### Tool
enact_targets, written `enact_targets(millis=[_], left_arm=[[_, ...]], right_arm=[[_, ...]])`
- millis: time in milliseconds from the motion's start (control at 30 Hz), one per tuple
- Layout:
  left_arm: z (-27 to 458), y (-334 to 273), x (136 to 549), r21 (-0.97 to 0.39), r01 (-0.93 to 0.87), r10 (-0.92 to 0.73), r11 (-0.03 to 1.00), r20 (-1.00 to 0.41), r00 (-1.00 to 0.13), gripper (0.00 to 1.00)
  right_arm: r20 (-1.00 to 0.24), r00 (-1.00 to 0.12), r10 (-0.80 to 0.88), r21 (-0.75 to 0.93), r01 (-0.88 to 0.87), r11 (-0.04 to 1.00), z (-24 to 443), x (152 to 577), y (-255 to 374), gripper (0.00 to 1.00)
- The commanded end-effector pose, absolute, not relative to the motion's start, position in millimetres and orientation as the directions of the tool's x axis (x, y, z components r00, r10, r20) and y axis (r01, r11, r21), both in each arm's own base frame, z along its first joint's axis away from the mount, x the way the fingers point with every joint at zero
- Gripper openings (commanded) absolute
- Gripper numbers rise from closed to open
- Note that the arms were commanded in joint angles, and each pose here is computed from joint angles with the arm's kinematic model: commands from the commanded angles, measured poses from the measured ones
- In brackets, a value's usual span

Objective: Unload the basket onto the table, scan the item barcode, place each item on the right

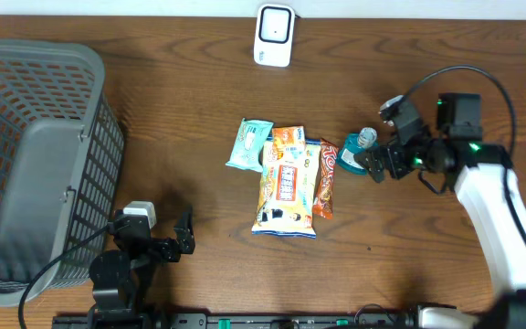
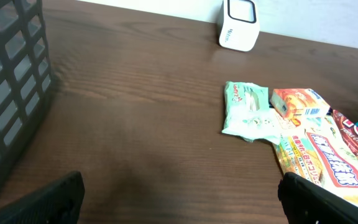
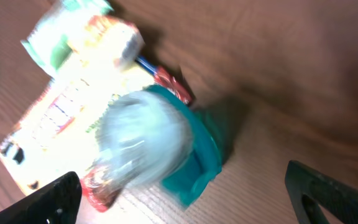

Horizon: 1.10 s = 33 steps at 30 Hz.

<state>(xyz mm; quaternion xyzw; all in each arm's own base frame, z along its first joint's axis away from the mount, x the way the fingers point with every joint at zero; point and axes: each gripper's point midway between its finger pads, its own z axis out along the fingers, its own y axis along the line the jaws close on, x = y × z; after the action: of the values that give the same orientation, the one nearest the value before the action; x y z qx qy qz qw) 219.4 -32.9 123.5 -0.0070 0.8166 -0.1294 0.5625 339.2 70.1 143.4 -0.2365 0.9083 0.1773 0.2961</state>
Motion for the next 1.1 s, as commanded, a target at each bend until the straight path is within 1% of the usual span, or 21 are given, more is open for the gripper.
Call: enact_targets(millis=[0, 33, 67, 133, 200, 367, 500, 700, 833, 900, 1000, 1033, 1067], left_arm=[[113.3, -33.7, 217.5, -0.236, 0.129, -0.168, 0.963, -0.903, -0.396, 1.0], [113.3, -33.7, 217.5, -0.237, 0.129, -0.169, 0.963, -0.903, -0.396, 1.0], [113.3, -33.7, 217.5, -0.236, 0.129, -0.168, 0.963, -0.903, -0.396, 1.0], [113.3, -33.7, 217.5, -0.237, 0.129, -0.169, 0.963, -0.903, -0.396, 1.0], [113.3, -33.7, 217.5, -0.236, 0.129, -0.168, 0.963, -0.903, -0.396, 1.0], [113.3, -33.7, 217.5, -0.236, 0.129, -0.168, 0.963, -0.903, -0.396, 1.0], [113.3, -33.7, 217.5, -0.237, 0.129, -0.169, 0.963, -0.903, -0.396, 1.0], [113.3, -33.7, 217.5, -0.237, 0.129, -0.169, 0.963, -0.903, -0.396, 1.0], [113.3, -33.7, 217.5, -0.236, 0.129, -0.168, 0.963, -0.903, -0.396, 1.0], [113.3, -33.7, 217.5, -0.237, 0.129, -0.169, 0.963, -0.903, -0.396, 1.0], [113.3, -33.7, 217.5, -0.237, 0.129, -0.169, 0.963, -0.903, -0.396, 1.0], [113.3, -33.7, 217.5, -0.236, 0.129, -0.168, 0.963, -0.903, -0.396, 1.0], [113.3, -33.7, 217.5, -0.236, 0.129, -0.168, 0.963, -0.903, -0.396, 1.0]], right_arm=[[-0.707, -0.63, -0.321, 0.142, -0.572, 0.808, 189.9, 320.0, 78.0, 0.99], [-0.724, -0.61, -0.322, 0.134, -0.582, 0.802, 199.3, 314.2, 79.8, 0.99], [-0.757, -0.553, -0.348, 0.105, -0.628, 0.771, 214.9, 302.4, 85.7, 0.99], [-0.784, -0.468, -0.407, 0.031, -0.685, 0.728, 228.7, 289.0, 92.0, 0.99], [-0.796, -0.427, -0.43, -0.011, -0.7, 0.714, 228.2, 292.4, 95.3, 0.99], [-0.825, -0.373, -0.425, -0.025, -0.726, 0.687, 201.0, 319.8, 107.7, 0.99], [-0.821, -0.371, -0.434, -0.056, -0.705, 0.707, 180.5, 347.9, 102.6, 0.99], [-0.79, -0.435, -0.433, 0.008, -0.713, 0.701, 140.2, 364.7, 105.0, 0.99], [-0.776, -0.466, -0.425, 0.065, -0.729, 0.681, 119.8, 366.4, 110.9, 0.99], [-0.775, -0.466, -0.427, 0.067, -0.733, 0.677, 114.6, 369.2, 112.9, 0.98], [-0.786, -0.441, -0.433, 0.049, -0.743, 0.667, 113.3, 375.4, 118.2, 0.92], [-0.791, -0.428, -0.437, 0.041, -0.75, 0.66, 114.0, 376.5, 122.3, 0.89], [-0.791, -0.425, -0.441, 0.036, -0.751, 0.659, 113.7, 376.8, 123.4, 0.88]])
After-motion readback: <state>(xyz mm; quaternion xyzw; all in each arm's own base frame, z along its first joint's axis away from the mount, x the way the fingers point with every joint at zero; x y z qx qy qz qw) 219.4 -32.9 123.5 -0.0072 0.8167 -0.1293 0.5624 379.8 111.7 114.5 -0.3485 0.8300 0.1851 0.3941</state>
